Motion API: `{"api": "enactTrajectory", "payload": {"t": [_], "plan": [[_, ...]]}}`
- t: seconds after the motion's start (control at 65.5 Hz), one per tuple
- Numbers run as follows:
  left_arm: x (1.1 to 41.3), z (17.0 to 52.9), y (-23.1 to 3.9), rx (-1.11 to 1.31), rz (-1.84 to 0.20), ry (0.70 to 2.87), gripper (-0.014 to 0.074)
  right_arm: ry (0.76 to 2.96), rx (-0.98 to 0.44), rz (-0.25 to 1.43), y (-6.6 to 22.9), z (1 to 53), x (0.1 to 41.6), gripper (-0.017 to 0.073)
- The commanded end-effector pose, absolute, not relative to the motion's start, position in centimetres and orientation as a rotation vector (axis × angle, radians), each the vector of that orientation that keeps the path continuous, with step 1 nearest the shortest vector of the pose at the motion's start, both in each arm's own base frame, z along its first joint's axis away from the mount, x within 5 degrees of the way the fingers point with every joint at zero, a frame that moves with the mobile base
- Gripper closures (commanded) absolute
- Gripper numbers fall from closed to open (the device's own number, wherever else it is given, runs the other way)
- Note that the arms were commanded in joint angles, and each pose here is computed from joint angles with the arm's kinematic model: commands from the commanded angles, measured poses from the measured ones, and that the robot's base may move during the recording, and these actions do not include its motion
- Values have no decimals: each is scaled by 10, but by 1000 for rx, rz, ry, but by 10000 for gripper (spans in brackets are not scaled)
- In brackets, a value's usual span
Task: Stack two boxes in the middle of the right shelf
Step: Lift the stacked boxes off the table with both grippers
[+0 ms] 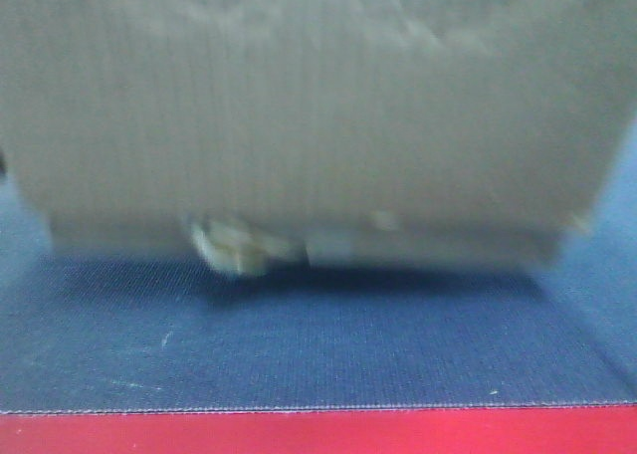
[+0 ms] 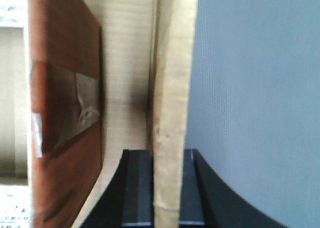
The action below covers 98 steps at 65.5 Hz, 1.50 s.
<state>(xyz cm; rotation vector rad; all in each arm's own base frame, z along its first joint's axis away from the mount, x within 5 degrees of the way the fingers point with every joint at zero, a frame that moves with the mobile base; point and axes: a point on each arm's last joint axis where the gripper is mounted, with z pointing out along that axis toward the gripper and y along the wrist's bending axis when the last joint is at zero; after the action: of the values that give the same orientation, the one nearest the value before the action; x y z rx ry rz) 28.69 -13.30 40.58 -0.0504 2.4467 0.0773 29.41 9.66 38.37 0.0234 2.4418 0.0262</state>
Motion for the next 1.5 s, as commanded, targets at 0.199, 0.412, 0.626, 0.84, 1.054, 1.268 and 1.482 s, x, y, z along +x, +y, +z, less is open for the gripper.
{"api": "enactTrajectory", "payload": {"t": [0.199, 0.412, 0.626, 0.84, 1.054, 1.268, 1.482], "plan": [[294, 468, -113, -108, -47, 2138, 704, 2116, 39, 49, 93, 430, 299, 721], [301, 481, -102, -98, -53, 2043, 704, 1971, 9, 56, 93, 457, 301, 721], [302, 482, -103, -76, -55, 2026, 704, 1943, 2, 59, 93, 462, 301, 721], [302, 482, -103, -77, -55, 2027, 704, 1964, 58, 49, 86, 454, 311, 721], [302, 482, -103, -76, -53, 2025, 704, 1940, 45, 65, 88, 455, 314, 721], [302, 482, -103, -75, -52, 2025, 704, 1933, 42, 69, 88, 456, 314, 721], [302, 482, -102, -76, -51, 2026, 704, 1933, 42, 69, 88, 456, 314, 721]]}}
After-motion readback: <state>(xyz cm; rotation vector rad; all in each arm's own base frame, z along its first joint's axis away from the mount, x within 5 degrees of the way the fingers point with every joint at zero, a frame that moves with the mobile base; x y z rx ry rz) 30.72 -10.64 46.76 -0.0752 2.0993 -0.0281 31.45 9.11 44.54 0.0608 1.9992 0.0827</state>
